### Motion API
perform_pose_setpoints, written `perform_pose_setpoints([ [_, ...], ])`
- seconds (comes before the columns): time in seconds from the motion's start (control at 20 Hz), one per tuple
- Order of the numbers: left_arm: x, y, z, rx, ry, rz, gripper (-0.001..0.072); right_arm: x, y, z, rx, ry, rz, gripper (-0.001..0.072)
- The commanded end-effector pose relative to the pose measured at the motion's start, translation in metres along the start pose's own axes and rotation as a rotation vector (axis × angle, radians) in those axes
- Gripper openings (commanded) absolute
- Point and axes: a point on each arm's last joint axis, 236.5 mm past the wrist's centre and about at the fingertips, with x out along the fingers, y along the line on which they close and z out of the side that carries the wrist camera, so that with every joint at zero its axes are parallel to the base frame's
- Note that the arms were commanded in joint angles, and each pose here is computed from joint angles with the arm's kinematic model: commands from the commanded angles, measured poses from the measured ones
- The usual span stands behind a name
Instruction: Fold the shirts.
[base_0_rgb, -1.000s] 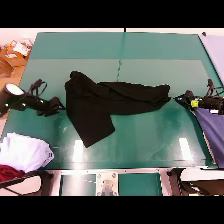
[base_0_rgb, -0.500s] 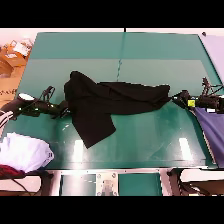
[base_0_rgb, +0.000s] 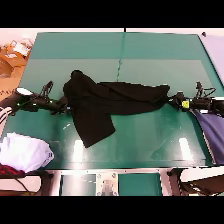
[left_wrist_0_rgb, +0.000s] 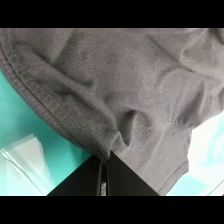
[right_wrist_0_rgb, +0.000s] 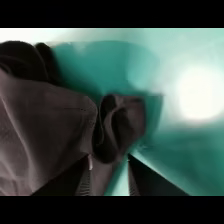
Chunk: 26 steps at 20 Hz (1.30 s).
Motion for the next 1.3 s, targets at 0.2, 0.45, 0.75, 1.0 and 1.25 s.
perform_pose_setpoints([
  [0.2,-0.018,-0.026,0.010,0.060,-0.008,-0.036,0.0031,-0.010,0.055,0.017,-0.080,0.023,0.106,0.0022],
  [0.45,-0.141,-0.156,0.053,0.373,-0.277,-0.093,0.0030,-0.144,0.195,0.051,-0.325,-0.221,0.215,0.0022],
  [0.75,-0.401,-0.393,-0.041,0.998,-0.973,-0.145,0.0031,-0.392,0.404,-0.014,-0.682,-0.852,0.363,0.0022],
  [1.0,-0.497,-0.468,-0.182,1.294,-1.289,-0.156,0.0031,-0.536,0.474,-0.129,-0.842,-1.349,0.422,0.0023],
  [1.25,-0.502,-0.446,-0.159,1.167,-1.306,-0.057,0.0032,-0.557,0.466,-0.150,-0.873,-1.482,0.278,0.0023],
])
